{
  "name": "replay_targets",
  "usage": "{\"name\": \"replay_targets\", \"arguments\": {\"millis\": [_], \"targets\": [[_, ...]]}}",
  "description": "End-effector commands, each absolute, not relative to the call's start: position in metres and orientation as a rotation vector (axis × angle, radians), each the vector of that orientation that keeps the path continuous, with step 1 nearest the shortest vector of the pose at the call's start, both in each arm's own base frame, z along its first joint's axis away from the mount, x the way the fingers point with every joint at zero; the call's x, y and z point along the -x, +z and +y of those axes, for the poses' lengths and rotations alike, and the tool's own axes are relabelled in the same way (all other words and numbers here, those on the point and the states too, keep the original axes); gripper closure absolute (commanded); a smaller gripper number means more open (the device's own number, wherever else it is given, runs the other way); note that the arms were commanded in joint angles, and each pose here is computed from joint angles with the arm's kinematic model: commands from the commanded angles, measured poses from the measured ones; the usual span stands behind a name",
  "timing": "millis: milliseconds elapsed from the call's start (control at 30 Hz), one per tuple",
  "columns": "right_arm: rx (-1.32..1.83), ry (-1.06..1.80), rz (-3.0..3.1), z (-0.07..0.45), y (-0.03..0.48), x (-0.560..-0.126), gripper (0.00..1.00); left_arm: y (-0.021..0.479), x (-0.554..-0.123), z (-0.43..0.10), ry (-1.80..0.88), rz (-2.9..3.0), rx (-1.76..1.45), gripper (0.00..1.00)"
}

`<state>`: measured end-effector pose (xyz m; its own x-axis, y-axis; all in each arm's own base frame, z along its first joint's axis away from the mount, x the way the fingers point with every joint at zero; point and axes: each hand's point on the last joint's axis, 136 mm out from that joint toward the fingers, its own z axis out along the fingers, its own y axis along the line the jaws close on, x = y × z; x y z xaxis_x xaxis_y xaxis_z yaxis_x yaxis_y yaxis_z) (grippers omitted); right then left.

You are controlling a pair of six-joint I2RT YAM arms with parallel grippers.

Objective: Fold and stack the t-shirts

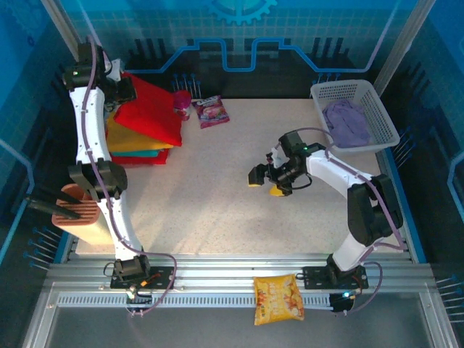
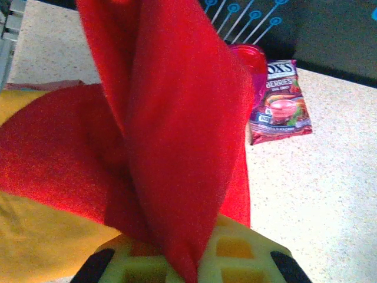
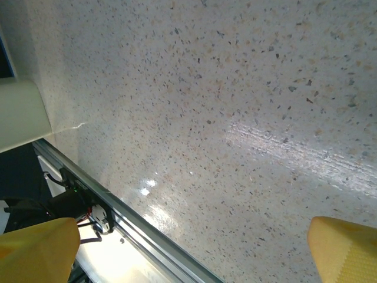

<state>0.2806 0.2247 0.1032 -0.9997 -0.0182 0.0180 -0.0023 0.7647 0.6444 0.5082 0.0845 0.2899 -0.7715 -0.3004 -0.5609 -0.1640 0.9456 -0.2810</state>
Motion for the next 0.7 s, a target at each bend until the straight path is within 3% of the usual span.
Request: {"name": "replay_targets", "arguments": {"millis": [0, 533, 600, 667], "targets": [[-0.036, -1.041, -2.921, 0.230, 0.105, -0.279, 0.00, 0.258, -0.520, 0.112, -0.193, 2.501, 0.342, 1.00], [-0.102, -0.962, -2.894, 0.244, 0.095, -0.276, 0.00, 0.233, -0.508, 0.196, 0.146, 2.510, 0.552, 0.99], [-0.113, -0.961, -2.890, 0.249, 0.095, -0.275, 0.00, 0.231, -0.508, 0.197, 0.146, 2.516, 0.559, 0.86], [-0.118, -0.952, -2.902, 0.251, 0.096, -0.276, 0.00, 0.231, -0.506, 0.198, 0.164, 2.516, 0.575, 0.58]]}}
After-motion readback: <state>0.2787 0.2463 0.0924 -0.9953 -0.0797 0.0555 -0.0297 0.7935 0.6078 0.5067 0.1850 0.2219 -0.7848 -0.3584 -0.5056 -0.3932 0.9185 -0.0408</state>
